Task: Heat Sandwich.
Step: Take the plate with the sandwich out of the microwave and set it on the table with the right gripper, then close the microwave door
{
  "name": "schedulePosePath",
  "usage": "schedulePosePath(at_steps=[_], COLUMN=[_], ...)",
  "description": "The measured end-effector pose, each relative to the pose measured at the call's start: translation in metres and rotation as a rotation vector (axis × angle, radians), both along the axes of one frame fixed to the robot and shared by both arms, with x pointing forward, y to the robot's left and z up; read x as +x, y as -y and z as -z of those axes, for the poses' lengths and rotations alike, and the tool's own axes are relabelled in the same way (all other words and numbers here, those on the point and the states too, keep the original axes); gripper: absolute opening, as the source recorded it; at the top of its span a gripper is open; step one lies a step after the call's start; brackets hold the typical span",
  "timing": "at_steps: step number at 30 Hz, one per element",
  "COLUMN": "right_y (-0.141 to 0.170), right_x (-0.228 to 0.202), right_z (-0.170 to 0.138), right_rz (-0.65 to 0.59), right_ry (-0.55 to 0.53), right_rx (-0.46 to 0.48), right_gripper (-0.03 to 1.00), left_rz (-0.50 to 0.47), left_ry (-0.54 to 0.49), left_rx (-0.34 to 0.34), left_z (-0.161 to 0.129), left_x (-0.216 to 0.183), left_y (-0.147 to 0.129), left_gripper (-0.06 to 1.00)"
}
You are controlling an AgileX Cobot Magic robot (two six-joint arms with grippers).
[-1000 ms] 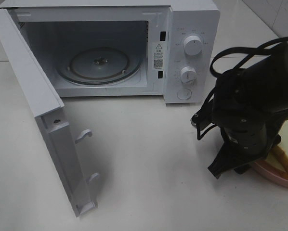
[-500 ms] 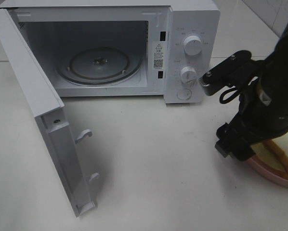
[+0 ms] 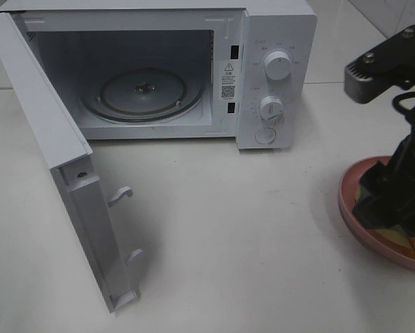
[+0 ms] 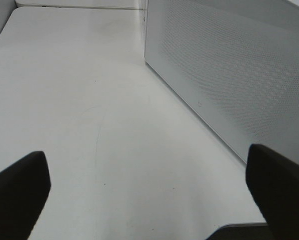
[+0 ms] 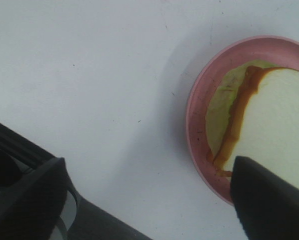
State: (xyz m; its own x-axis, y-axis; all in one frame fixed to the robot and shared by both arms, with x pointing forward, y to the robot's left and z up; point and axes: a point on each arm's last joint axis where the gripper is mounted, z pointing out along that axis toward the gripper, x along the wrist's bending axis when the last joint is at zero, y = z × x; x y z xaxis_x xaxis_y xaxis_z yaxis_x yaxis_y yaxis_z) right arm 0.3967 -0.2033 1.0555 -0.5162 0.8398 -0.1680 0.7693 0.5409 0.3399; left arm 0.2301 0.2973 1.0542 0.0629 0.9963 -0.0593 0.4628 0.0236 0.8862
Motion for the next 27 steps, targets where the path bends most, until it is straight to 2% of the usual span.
schedulePosePath(at_steps=[4,13,17,22,27], right_y=[0.013,0.042,0.052,0.072,0.085], right_x=[-0.021,-0.061,-0.074,-0.101,-0.117], right_z=[-0.02,-0.045,-0.051,-0.061,-0.051], right_rz=[-0.017,-0.016,-0.01,-0.006,0.006], right_ry=[0.056,0.154,0.18,0.281,0.323], right_rx=[0.063,0.133,0.153,0.226,0.254], right_gripper=[0.82,0.8,0.79,0.79,0.78], left_rz=[0.0,0.0,0.0,0.0,0.0], left_ry=[0.0,0.0,0.0,0.0,0.0], left_rx=[0.0,0.0,0.0,0.0,0.0], left_z=[0.0,0.0,0.0,0.0,0.0], left_x=[0.0,0.0,0.0,0.0,0.0], left_y=[0.0,0.0,0.0,0.0,0.0], left_gripper=[0.99,0.99,0.99,0.99,0.99])
